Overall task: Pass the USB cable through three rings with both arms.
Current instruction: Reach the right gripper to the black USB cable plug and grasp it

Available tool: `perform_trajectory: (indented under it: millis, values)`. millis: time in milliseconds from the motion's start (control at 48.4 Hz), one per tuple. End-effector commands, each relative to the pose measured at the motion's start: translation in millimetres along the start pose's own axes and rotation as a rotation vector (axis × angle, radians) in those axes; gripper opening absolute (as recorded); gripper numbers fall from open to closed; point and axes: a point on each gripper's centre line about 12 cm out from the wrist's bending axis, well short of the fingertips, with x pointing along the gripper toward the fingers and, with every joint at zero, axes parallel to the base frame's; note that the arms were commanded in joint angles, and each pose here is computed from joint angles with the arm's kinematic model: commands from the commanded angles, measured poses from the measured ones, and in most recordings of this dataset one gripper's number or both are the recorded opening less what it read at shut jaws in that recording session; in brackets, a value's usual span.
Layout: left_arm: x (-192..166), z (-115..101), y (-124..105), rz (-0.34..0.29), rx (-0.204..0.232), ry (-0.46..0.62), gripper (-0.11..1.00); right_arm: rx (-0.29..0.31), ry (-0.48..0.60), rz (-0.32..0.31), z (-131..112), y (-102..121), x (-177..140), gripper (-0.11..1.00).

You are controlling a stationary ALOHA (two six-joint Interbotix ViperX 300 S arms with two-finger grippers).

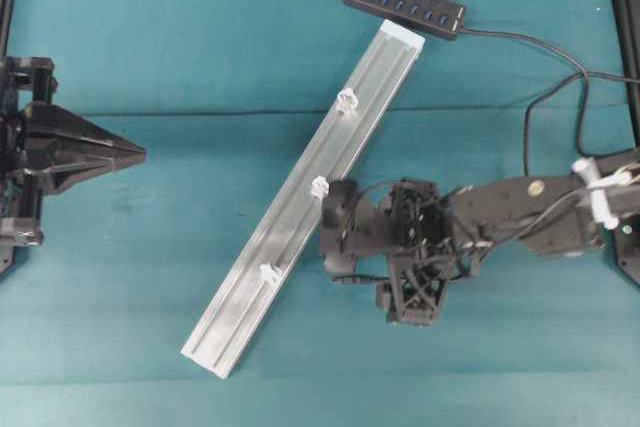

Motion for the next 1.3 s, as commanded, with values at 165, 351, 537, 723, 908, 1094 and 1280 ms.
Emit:
perform_trajectory:
  millis: [165, 351, 537, 723, 908, 1094, 1280]
  values:
    - [-10, 8, 0, 0.001, 0.003, -0.04, -0.01, -0.019, 0.028, -0.009, -3, 0, 13, 0.87]
    - [-18, 3, 1, 0.003, -0.005, -0.023, -0.01, -0.024, 0.07, -0.018, -8, -3, 23, 0.87]
    - [-21, 1, 1, 0.005, -0.005, -0.003, -0.01, -0.039, 0.093, -0.02, -9, -3, 24, 0.87]
    - [-22, 0, 1, 0.005, -0.005, 0.0, -0.01, -0.039, 0.128, -0.024, -10, -3, 23, 0.86]
    - [-22, 0, 1, 0.005, -0.005, 0.0, -0.01, -0.038, 0.131, -0.025, -6, -2, 23, 0.82]
    - [-22, 0, 1, 0.005, -0.006, 0.001, -0.01, -0.038, 0.127, -0.024, -4, -2, 24, 0.65]
    - [-22, -2, 1, 0.005, -0.006, 0.004, -0.01, -0.041, 0.138, -0.024, -6, -1, 28, 0.4]
